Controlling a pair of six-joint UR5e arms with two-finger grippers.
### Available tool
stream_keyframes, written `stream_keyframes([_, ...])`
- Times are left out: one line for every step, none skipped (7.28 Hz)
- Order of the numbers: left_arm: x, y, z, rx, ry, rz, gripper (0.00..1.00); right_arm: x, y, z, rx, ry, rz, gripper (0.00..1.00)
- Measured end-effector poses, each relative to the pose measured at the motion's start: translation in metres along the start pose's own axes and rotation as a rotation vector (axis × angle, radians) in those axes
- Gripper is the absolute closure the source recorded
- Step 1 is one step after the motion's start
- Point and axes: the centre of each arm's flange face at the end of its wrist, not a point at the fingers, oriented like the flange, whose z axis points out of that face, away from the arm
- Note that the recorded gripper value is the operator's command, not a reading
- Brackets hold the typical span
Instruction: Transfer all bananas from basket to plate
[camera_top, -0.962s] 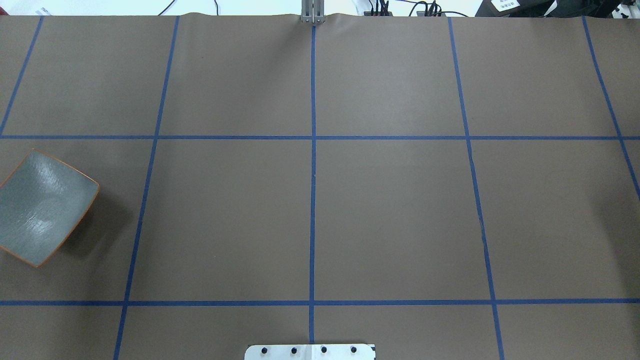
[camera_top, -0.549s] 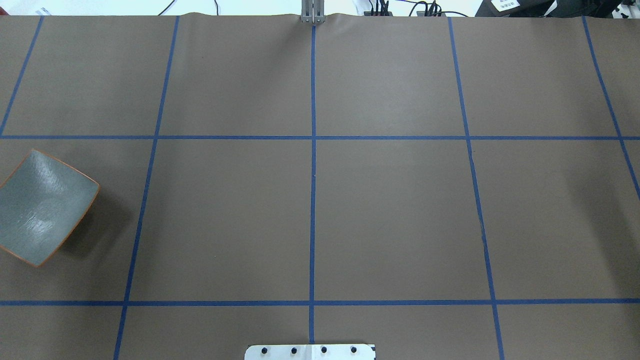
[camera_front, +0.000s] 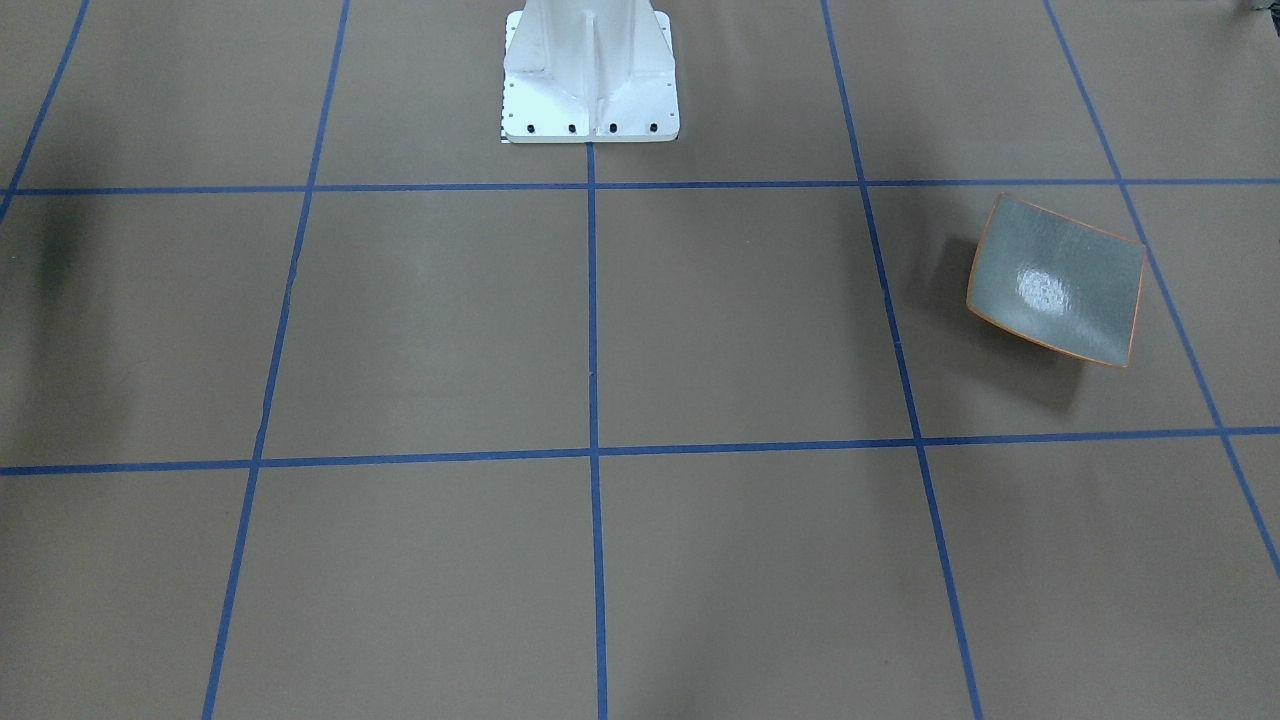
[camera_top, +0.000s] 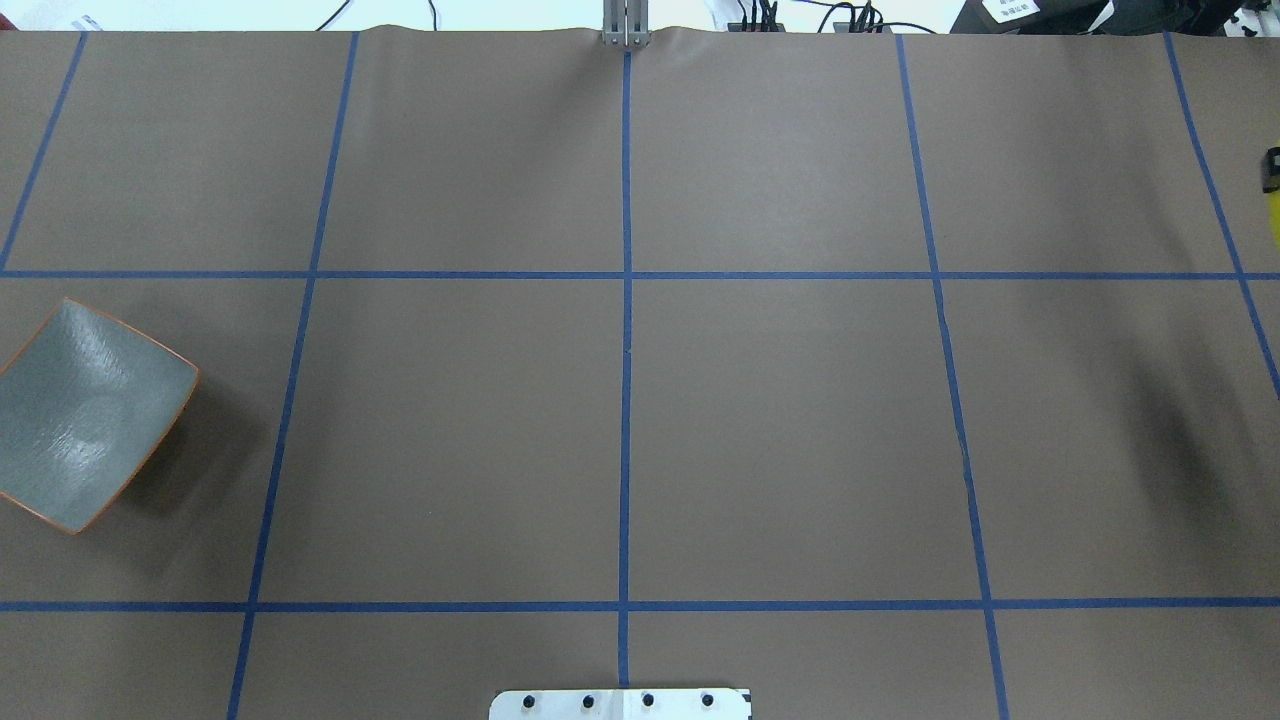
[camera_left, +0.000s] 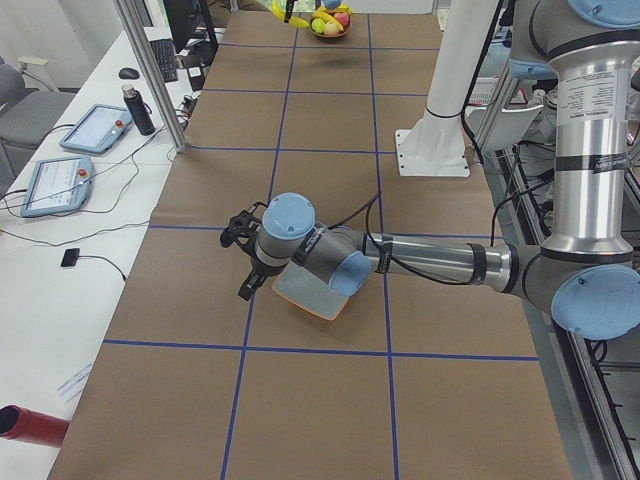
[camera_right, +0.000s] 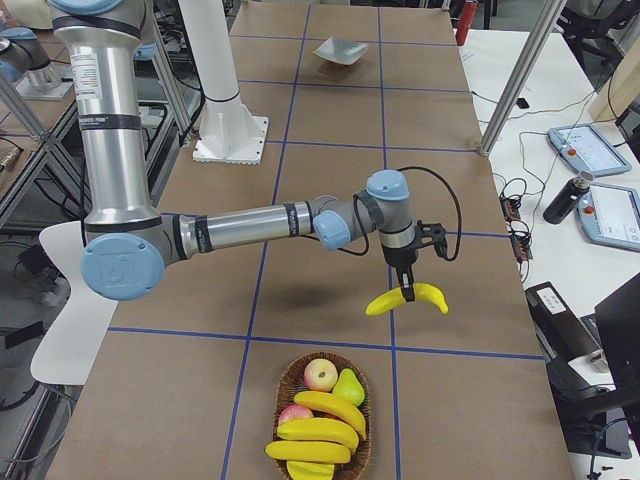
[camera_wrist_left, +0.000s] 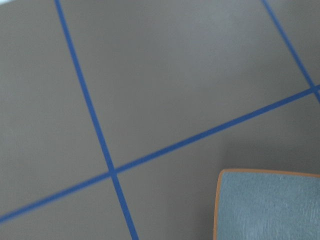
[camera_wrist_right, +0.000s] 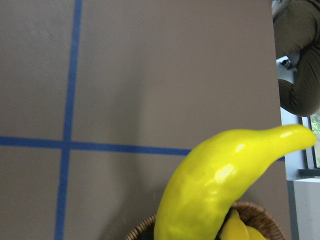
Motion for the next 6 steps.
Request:
stream_keyframes([0.011,-0.030,0.008,0.034,0.021,0.038,0.00,-0.051,-0.009,-0.006,0.010,-0.051,0.066,1.00])
stream_keyframes([0.036,-0.060,0.025,0.044,0.066,0.000,0.00,-0.099,-0.018,-0.017,0.022,-0.104,0.128,1.00])
stream_keyframes([0.071,-0.089,0.043,0.053,0.125,-0.067,0.00,-0.145,-0.024,-0.032,0.031,-0.160,0.194,1.00])
stream_keyframes([0.114,-0.108,0.062,0.070,0.198,-0.103,0.00,-0.190,-0.024,-0.049,0.032,-0.220,0.271,1.00])
stream_keyframes([0.157,-0.125,0.077,0.085,0.274,-0.118,0.00,-0.230,-0.022,-0.069,0.025,-0.281,0.359,1.00])
stream_keyframes([0.209,-0.146,0.093,0.081,0.360,-0.138,0.00,-0.267,-0.016,-0.091,0.008,-0.342,0.457,1.00])
